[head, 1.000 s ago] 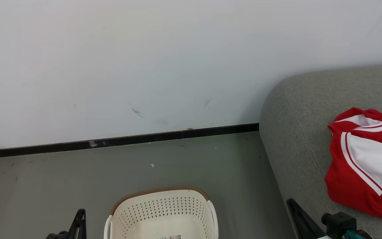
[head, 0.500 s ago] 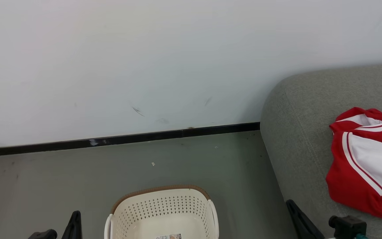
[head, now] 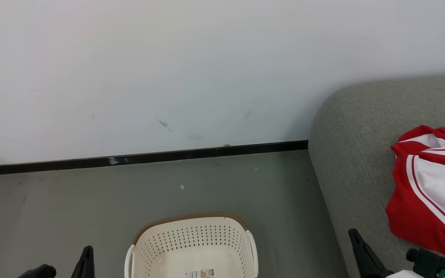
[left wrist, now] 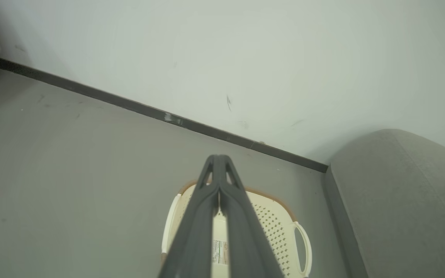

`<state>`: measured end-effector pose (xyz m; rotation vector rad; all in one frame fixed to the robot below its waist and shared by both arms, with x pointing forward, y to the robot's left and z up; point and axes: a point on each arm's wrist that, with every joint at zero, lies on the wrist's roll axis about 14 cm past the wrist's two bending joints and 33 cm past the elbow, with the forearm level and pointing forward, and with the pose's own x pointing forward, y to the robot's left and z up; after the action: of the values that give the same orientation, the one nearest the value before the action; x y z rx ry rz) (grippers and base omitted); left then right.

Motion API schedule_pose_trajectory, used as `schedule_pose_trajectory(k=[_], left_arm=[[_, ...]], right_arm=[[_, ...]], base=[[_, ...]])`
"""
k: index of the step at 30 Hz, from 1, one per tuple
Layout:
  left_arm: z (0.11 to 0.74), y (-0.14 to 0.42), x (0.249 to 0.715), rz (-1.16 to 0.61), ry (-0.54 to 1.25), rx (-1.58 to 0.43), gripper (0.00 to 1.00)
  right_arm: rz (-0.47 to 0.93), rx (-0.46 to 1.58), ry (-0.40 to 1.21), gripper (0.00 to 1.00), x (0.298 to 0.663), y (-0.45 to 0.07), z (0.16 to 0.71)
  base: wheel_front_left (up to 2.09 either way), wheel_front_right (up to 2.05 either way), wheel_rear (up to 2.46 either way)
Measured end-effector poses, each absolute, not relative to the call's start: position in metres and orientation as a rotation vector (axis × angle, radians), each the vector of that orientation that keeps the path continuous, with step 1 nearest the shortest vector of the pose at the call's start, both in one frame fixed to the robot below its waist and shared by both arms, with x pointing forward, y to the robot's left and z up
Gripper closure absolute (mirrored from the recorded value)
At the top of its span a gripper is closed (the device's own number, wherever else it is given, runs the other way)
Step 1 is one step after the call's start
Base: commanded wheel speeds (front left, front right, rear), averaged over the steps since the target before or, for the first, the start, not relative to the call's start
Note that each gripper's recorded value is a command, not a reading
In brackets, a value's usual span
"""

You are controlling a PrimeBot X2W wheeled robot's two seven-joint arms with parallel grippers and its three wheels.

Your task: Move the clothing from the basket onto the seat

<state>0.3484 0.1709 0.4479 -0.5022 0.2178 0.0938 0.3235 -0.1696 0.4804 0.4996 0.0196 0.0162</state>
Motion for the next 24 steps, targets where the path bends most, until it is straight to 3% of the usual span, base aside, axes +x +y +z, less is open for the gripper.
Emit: schedule_pose_trajectory(k=[24], left_arm=[[0.448, 0.175, 0.353, 0.122, 0.242, -0.874, 1.0]], right_arm=[[-0.042, 0.862, 0.052, 1.0, 0.339, -0.186, 0.476]], base=[[0.0, 0.0, 0.0]])
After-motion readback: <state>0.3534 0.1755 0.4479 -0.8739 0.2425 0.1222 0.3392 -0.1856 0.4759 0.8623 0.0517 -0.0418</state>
